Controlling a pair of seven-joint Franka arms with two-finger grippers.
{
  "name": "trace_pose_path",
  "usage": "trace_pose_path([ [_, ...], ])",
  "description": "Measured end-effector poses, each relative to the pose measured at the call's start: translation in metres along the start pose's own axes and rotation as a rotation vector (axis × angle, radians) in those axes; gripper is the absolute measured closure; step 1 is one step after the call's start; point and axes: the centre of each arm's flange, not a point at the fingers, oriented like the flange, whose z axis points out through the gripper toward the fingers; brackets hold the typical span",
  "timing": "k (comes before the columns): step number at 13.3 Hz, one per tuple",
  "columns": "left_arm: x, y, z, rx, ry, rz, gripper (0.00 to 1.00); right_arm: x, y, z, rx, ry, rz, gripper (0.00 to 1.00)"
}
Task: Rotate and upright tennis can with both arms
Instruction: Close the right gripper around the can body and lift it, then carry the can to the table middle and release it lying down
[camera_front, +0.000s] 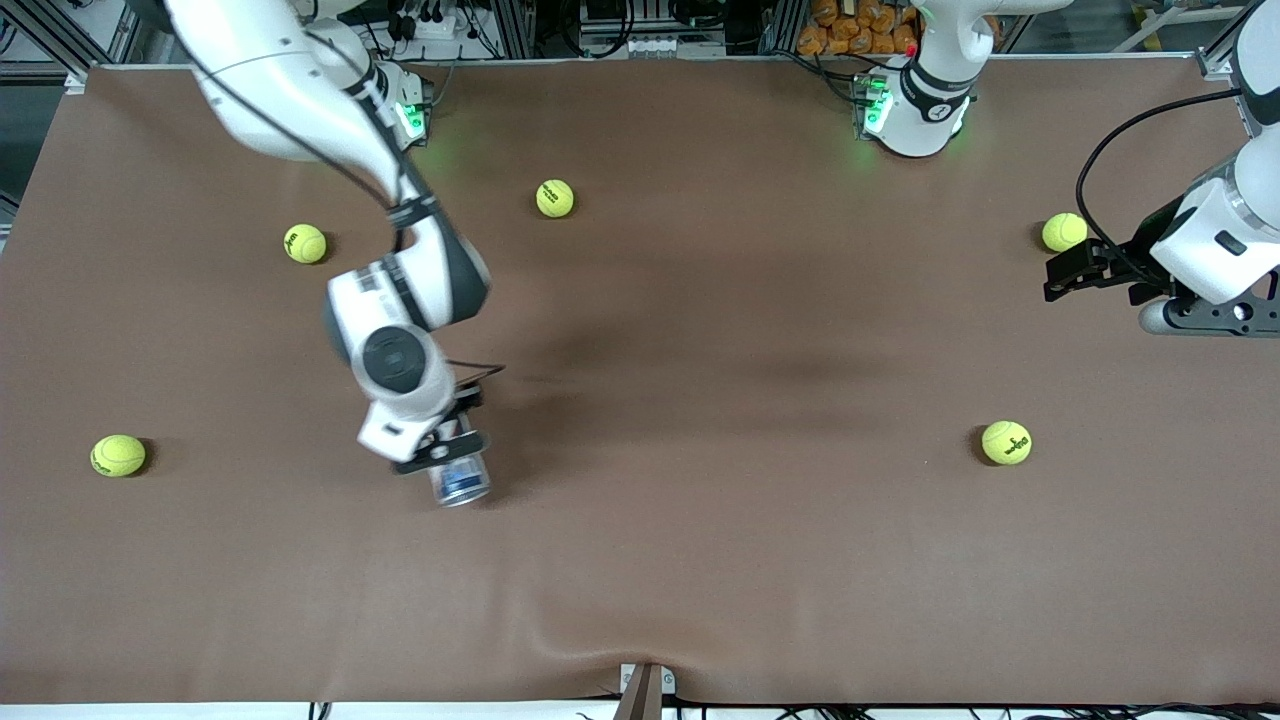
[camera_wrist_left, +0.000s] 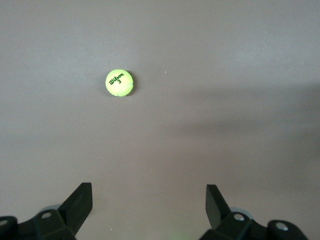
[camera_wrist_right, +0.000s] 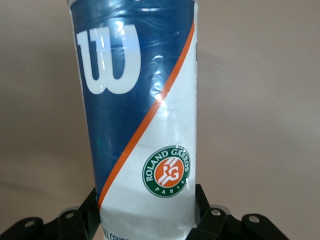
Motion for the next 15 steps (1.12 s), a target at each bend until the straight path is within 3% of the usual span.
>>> trace_pose_path([
  [4,0.000,0.000,0.000,0.000,0.000,-0.001,0.00,-0.006,-0.111,-0.033,-0.053,0.066,-0.290,0.24],
  [8,0.000,-0.001,0.000,0.000,0.000,-0.002,0.00,-0.031,-0.215,-0.037,-0.237,0.103,-0.672,0.23],
  [11,0.000,-0.002,0.000,0.000,0.000,-0.003,0.00,-0.036,-0.260,-0.022,-0.246,0.172,-0.866,0.22],
  [15,0.000,-0.002,0.000,0.000,0.000,-0.004,0.00,-0.039,-0.296,0.003,-0.249,0.244,-0.966,0.19],
])
